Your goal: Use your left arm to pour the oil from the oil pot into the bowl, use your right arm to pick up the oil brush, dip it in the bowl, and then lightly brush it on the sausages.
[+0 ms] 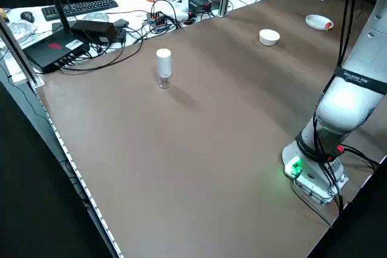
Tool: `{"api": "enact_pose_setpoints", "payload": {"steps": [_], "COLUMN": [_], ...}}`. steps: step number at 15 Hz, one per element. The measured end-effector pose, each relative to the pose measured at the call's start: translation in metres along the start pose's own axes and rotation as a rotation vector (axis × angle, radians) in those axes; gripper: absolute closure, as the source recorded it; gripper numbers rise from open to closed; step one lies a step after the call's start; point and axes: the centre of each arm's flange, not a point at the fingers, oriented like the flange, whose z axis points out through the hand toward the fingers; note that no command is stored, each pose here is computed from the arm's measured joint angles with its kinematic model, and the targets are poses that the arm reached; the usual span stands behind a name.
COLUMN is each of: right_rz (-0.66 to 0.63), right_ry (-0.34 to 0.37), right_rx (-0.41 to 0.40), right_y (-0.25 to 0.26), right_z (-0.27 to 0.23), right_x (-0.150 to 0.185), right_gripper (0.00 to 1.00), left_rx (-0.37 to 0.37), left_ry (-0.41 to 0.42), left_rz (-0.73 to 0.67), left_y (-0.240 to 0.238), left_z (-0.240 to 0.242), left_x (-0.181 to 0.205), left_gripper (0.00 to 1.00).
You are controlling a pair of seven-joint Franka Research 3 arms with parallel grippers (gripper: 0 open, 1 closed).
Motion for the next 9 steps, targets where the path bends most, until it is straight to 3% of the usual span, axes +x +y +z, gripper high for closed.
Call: {"api": "enact_pose_setpoints", "payload": {"steps": [3, 7, 9], "right_rz": [-0.019, 0.044, 0.084], "right_ry": [0.063, 0.137, 0.135], "right_rx": [-0.005, -0.056, -0.058], "right_y": [0.038, 0.077, 0.101], "right_z": [-0.027, -0.011, 0.0], "right_x": [-0.014, -0.024, -0.041], "right_gripper": [0.96, 0.96, 0.96], "left_rx": [0.0, 0.0, 0.0], "left_ry": [0.0, 0.0, 0.0], "left_rz": [-0.001, -0.001, -0.001], "left_y": [0.0, 0.0, 0.0], "left_z": [0.0, 0.0, 0.0], "left_x": [0.0, 0.0, 0.0], "left_gripper": [0.0, 0.0, 0.0]}}
